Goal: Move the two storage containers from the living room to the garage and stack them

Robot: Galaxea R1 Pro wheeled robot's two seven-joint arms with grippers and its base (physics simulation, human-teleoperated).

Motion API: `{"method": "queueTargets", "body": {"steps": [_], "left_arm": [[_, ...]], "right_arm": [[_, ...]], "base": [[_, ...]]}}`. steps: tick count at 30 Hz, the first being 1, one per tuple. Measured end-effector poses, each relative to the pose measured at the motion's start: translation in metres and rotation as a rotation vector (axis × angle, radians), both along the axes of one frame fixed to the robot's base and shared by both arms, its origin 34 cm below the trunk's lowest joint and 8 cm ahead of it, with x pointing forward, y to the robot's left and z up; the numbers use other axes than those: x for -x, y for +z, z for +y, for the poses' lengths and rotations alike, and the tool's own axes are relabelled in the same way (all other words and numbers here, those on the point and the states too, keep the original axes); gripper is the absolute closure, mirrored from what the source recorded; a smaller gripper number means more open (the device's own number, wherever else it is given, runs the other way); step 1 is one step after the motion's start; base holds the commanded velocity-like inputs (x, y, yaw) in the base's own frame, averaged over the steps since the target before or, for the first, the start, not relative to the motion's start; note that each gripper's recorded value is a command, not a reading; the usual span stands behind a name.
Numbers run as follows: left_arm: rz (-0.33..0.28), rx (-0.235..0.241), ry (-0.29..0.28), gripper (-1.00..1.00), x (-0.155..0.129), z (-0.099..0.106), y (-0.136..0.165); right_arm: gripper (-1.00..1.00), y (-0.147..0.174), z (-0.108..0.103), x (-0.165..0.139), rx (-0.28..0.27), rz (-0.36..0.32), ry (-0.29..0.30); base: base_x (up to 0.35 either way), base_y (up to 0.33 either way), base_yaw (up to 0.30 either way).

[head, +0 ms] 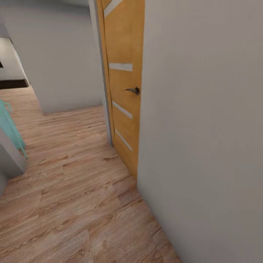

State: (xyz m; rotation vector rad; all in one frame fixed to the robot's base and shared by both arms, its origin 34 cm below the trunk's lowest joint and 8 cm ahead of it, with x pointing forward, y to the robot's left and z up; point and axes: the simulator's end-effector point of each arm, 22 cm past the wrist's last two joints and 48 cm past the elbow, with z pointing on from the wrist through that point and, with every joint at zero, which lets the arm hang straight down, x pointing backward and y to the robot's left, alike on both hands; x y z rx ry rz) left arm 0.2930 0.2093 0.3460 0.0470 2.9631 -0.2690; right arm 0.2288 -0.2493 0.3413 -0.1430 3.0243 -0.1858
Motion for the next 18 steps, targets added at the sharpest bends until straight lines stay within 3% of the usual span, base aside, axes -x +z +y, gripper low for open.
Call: {"method": "queueTargets", "body": {"steps": [18], "left_arm": [[0.000, 0.000, 0.000, -1.00, 0.0000, 0.0000, 0.0000]], "right_arm": [[-1.00, 0.0000, 0.0000, 0.0000, 0.000, 0.000, 0.000]], "base": [[0.314, 0.000, 0.269]]}}
